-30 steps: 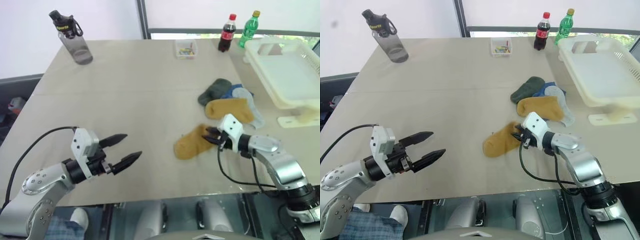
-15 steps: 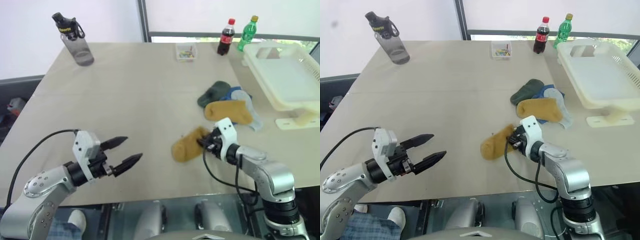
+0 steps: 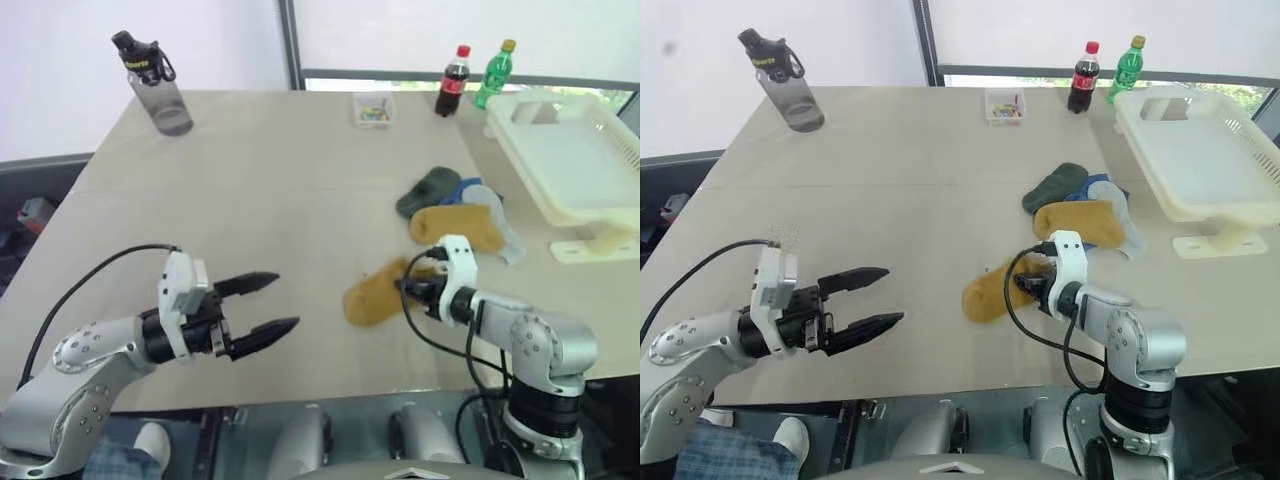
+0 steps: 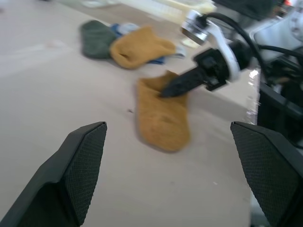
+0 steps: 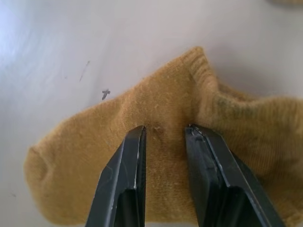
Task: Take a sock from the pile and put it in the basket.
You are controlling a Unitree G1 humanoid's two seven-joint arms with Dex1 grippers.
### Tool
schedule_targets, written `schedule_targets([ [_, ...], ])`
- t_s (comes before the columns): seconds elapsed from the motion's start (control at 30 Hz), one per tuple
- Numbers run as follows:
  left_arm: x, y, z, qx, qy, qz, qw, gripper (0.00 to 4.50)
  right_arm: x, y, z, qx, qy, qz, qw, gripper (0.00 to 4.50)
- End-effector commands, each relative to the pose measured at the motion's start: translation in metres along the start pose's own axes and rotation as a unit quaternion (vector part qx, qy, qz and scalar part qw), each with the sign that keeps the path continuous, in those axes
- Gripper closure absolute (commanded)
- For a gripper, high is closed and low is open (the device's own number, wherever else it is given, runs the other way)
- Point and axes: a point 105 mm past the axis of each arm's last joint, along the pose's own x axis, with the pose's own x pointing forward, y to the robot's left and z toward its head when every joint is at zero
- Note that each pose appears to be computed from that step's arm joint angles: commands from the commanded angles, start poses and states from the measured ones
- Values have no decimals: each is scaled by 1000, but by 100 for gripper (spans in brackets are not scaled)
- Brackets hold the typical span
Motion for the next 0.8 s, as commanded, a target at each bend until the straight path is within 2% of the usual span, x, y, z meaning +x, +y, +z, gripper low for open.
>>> schedule_targets([
  [0.03, -1, -1, 3, 9, 6, -25, 1000, 0, -16, 5, 11, -150, -53, 68, 985, 315],
  [0.17, 0, 3, 4, 14, 16, -34, 999, 0, -27, -3, 10, -341, -46, 99, 934, 315],
  [0.37, 1, 4, 6, 21, 18, -41, 999, 0, -29, 0, 32, -446, -81, 154, 878, 315],
  [0.47, 1, 3, 5, 22, 21, -44, 999, 0, -24, -13, 36, -495, -52, 158, 853, 315],
  [0.53, 1, 3, 4, 21, 21, -46, 998, 0, -18, -21, 41, -507, -40, 159, 846, 315],
  [0.6, 2, 3, 4, 22, 21, -48, 998, 0, -11, -29, 46, -498, -27, 158, 852, 315],
  [0.8, 2, 3, 5, 28, 21, -49, 998, 0, -1, -58, 28, -473, 83, 188, 857, 315],
])
